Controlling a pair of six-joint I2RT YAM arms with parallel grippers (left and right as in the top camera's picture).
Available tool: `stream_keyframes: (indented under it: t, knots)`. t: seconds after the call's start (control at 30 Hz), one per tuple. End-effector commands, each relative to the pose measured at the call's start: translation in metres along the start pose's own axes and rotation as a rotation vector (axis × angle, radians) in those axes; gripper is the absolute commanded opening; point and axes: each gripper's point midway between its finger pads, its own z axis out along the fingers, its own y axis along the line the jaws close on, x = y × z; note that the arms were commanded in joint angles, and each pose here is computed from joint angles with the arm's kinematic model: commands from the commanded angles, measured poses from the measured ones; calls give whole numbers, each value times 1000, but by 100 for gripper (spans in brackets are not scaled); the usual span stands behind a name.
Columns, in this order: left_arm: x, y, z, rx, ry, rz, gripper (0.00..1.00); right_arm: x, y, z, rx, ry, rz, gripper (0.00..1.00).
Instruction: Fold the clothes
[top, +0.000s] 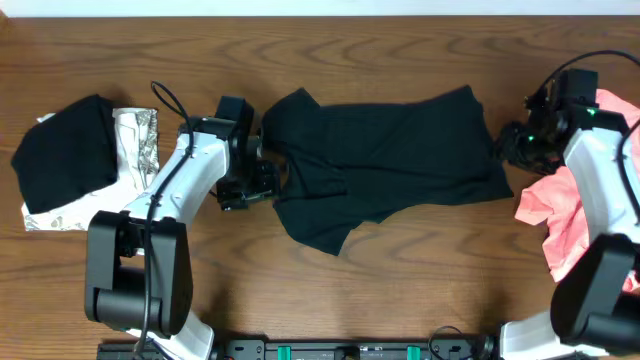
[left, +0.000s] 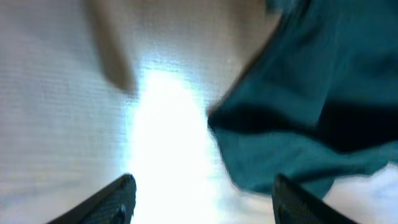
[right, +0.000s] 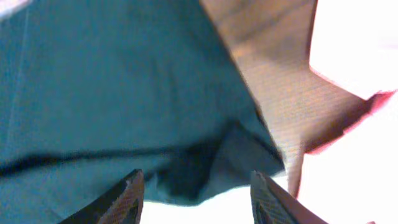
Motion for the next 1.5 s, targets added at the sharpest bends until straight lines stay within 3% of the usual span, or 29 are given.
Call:
stream_keyframes:
  t: [0.0,0.23,0.53,0.87,1.07,1.1,1.17,1.2,1.33,1.37,1.47]
  knots:
    - [6,-12,-5,24,9,70,71,9,-3,-8,7,28,-63,54]
    - [2,-44,2,42,-43,191,71,29,-6,-8,17,109,-49,53]
    - [28,-46,19,14,27,79,71,33,-7,-9,20,127,-46,53]
    - [39,-33,52,19,29,53,75,33,-7,-9,20,125,-46,53]
    - [45,-51,64,164,43,70,75,33,-7,-9,20,126,-46,53]
    - [47,-53,66,181,48,72,74,33,-7,-9,20,126,-46,53]
    - [50,-53,68,189,57,70,59,33,-7,-9,20,126,-46,53]
    - [51,-52,68,187,60,70,45,33,-7,-9,20,126,-46,52]
    - [53,-51,68,183,68,66,10,33,-7,-9,20,126,-46,52]
    - [54,-51,68,181,71,65,6,33,-7,-9,20,126,-46,52]
    - [56,-49,68,175,82,61,6,33,-7,-9,20,127,-46,52]
